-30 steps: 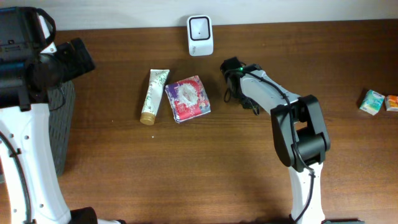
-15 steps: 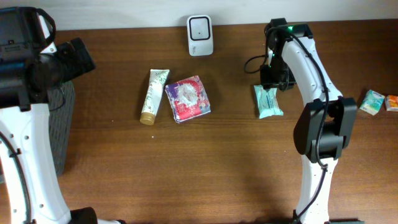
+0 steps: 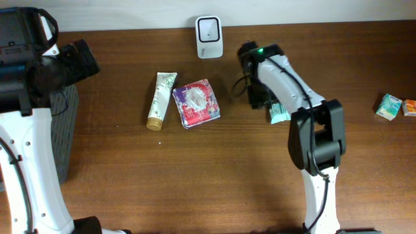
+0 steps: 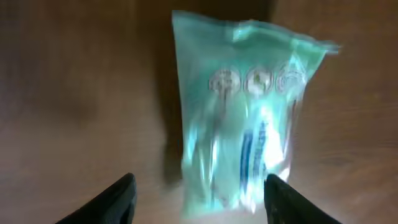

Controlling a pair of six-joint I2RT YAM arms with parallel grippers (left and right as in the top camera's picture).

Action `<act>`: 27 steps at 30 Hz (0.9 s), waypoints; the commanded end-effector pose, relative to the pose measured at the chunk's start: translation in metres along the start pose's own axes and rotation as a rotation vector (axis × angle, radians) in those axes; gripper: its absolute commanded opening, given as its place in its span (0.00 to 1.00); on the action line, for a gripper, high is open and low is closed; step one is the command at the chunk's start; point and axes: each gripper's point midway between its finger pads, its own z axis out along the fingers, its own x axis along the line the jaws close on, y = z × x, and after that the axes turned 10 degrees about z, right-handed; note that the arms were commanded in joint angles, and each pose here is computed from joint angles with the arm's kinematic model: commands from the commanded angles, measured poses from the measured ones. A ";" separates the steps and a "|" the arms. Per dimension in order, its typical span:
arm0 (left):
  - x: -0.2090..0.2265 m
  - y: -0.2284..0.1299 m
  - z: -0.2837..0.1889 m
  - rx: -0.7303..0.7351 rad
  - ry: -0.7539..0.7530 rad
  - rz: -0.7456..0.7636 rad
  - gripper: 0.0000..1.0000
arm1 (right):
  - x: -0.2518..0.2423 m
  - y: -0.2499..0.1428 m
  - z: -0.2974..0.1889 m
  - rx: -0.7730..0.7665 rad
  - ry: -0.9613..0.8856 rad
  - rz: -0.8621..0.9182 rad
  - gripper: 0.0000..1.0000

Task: Scan the item barcode

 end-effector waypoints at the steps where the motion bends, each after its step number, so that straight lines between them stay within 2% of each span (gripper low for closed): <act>1: 0.002 0.002 -0.004 -0.014 0.005 -0.013 0.99 | -0.012 -0.001 0.009 -0.117 -0.230 0.009 0.63; 3: 0.002 0.002 -0.004 -0.014 0.005 -0.013 0.99 | -0.020 0.002 0.014 -0.162 -0.294 0.049 0.69; 6: 0.002 0.002 -0.004 -0.014 0.004 -0.013 0.99 | -0.022 0.002 0.023 -0.157 -0.293 0.060 0.68; 10: 0.002 0.002 -0.004 -0.014 0.005 -0.013 0.99 | -0.021 -0.004 0.050 -0.162 -0.289 0.073 0.63; 11: 0.002 0.002 -0.004 -0.014 0.005 -0.013 0.99 | -0.026 -0.006 0.056 -0.146 -0.282 0.086 0.42; 12: 0.002 0.002 -0.004 -0.014 0.005 -0.013 0.99 | -0.025 -0.008 0.062 -0.099 -0.233 0.065 0.11; 13: 0.002 0.002 -0.004 -0.014 0.005 -0.013 0.99 | -0.024 -0.010 0.067 -0.053 -0.162 0.066 0.04; 14: 0.002 0.002 -0.004 -0.014 0.005 -0.013 0.99 | -0.024 -0.008 0.066 -0.017 -0.103 0.094 0.04; 16: 0.002 0.002 -0.004 -0.014 0.005 -0.013 0.99 | -0.011 0.000 0.049 0.071 0.128 0.098 0.04; 17: 0.002 0.002 -0.004 -0.014 0.005 -0.013 0.99 | -0.002 0.007 0.029 0.105 0.270 0.096 0.04; 19: 0.002 0.002 -0.004 -0.014 0.005 -0.013 0.99 | 0.037 0.017 -0.046 0.151 0.759 -0.002 0.04; 20: 0.002 0.002 -0.004 -0.014 0.005 -0.013 0.99 | 0.047 0.019 -0.072 0.155 0.938 -0.031 0.04; 22: 0.002 0.002 -0.004 -0.014 0.005 -0.013 0.99 | 0.052 0.018 -0.091 0.172 1.142 -0.048 0.04; 24: 0.002 0.002 -0.004 -0.014 0.005 -0.013 0.99 | 0.052 0.013 -0.095 0.204 1.282 -0.042 0.04; 27: 0.002 0.002 -0.004 -0.014 0.005 -0.013 0.99 | 0.049 0.001 -0.058 0.260 1.287 0.019 0.04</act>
